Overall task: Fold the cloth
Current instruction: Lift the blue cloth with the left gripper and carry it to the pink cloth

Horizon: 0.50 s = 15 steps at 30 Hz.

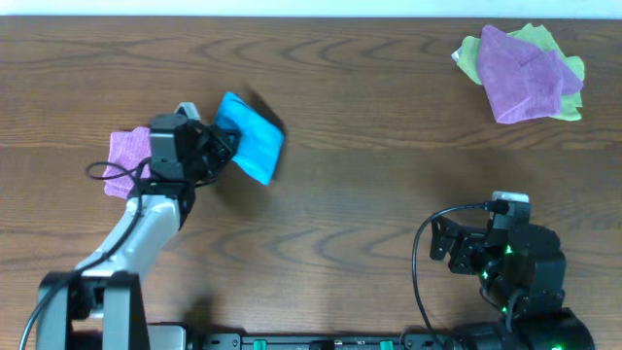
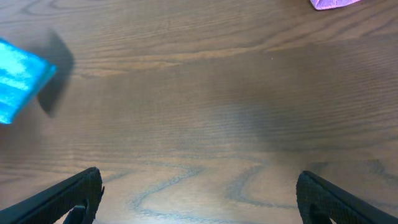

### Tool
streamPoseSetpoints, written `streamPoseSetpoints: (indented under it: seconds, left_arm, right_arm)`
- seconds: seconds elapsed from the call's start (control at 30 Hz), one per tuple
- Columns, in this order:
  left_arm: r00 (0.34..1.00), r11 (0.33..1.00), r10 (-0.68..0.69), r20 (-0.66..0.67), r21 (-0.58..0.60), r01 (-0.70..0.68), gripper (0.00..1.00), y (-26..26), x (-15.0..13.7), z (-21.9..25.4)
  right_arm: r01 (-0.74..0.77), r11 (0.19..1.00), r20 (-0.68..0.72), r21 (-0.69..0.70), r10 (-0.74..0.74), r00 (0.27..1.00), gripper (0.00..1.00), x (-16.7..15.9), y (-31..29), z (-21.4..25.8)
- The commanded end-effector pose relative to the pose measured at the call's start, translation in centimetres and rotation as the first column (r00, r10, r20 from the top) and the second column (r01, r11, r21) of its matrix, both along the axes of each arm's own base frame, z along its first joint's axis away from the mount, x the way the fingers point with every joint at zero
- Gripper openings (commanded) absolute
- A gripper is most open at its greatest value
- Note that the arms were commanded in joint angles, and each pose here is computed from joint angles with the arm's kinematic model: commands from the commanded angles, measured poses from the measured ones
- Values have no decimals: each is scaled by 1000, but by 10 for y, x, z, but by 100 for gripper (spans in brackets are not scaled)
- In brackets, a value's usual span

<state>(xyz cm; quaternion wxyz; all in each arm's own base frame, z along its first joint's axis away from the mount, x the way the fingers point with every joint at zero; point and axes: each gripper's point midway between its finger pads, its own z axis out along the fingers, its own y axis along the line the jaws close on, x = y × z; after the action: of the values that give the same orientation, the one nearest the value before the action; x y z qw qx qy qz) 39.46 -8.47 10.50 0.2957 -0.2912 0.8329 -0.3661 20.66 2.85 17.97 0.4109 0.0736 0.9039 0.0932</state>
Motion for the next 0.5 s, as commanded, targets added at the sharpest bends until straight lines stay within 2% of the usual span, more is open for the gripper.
streamPoseSetpoints:
  seconds: [0.0,0.2,0.47]
  left_arm:
    - [999,1000,-11,47,29,10,6,11,-3,18]
    - [999,996,28,19,89,-30,6,44,-20,30]
    - [994,990,106,3,90,-106,6,92,-29,29]
  right_arm:
    - [17,1000,-2,4,-17,1000,99,0,-2,-1]
    - [18,1000,-2,3,-18,1000,99,0,-2,-1]
    - [17,1000,-2,4,-17,1000,99,0,-2,-1]
